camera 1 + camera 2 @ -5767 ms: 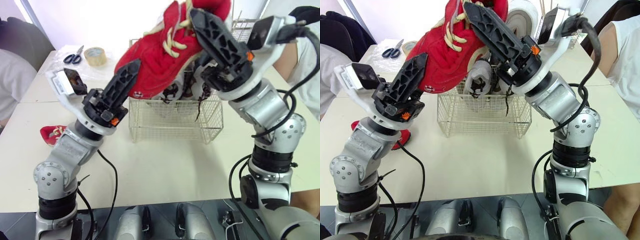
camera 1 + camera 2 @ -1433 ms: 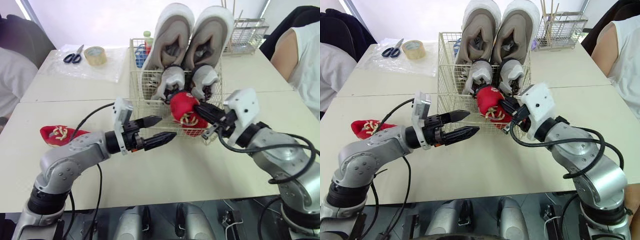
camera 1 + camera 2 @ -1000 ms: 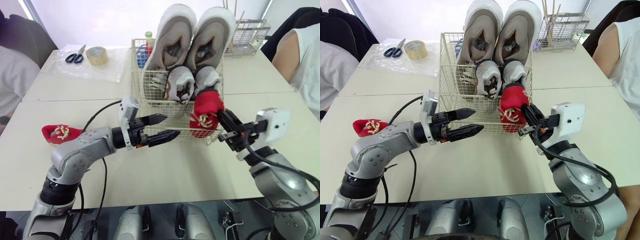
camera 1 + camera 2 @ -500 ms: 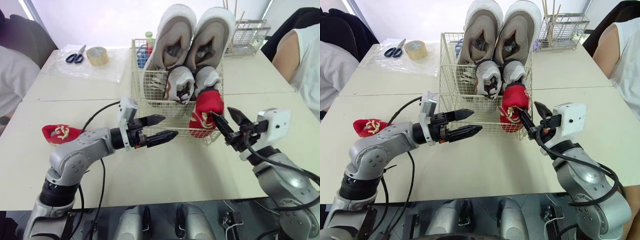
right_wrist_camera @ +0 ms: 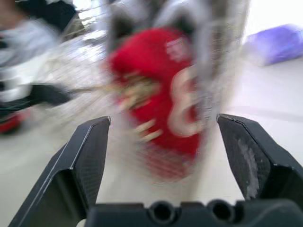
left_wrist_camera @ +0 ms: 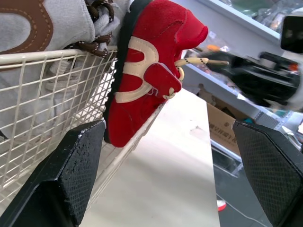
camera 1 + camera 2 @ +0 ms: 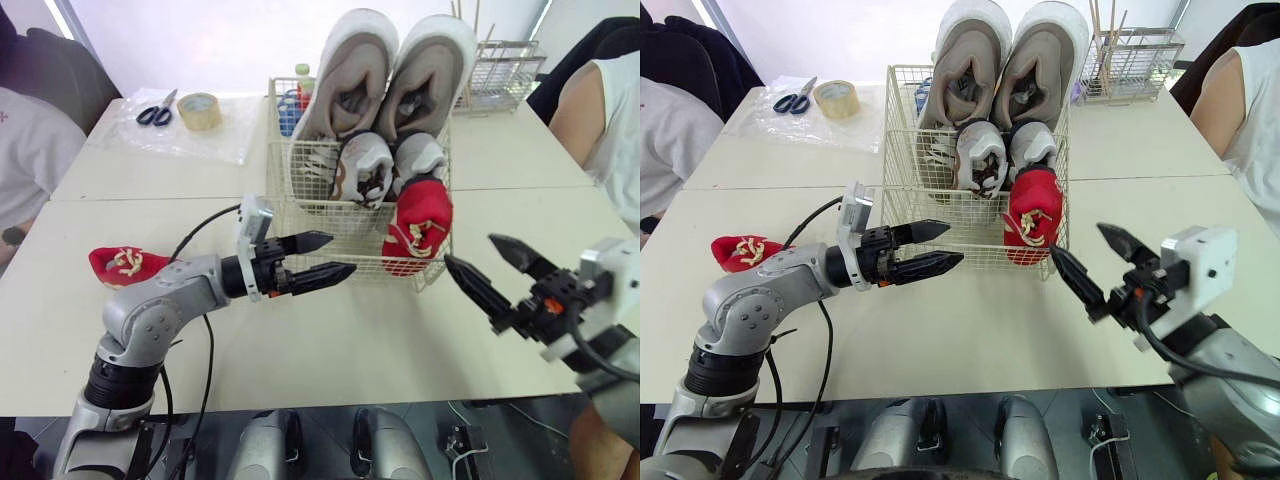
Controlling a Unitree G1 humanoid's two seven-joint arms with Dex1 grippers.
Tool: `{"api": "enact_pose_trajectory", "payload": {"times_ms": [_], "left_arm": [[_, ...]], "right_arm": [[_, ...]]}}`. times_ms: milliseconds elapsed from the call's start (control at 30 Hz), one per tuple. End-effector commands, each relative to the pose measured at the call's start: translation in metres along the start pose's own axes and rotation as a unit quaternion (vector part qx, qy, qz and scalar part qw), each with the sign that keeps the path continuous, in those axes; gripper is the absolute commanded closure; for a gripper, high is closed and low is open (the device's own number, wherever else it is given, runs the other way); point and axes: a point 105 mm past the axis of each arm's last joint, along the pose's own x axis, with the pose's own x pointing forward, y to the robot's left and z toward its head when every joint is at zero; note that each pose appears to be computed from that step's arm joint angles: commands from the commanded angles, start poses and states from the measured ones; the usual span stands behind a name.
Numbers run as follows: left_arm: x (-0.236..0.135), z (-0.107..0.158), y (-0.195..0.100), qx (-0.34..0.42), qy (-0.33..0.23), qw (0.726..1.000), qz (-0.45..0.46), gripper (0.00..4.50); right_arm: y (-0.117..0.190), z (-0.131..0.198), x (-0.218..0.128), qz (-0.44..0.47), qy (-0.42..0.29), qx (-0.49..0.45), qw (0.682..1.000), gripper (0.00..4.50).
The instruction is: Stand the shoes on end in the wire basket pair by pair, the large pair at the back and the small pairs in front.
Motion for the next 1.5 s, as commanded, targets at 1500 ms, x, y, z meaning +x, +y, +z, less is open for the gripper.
{"api": "enact_pose_trajectory", "payload": {"times_ms": [1500], "left_arm": [[-0.276,-0.036,0.065,-0.297,-0.204,0.647,0.672,0.0]], "right_arm": [[0.069,0.052,0.103,0.581,0.042,-0.224,0.781,0.03]]}}
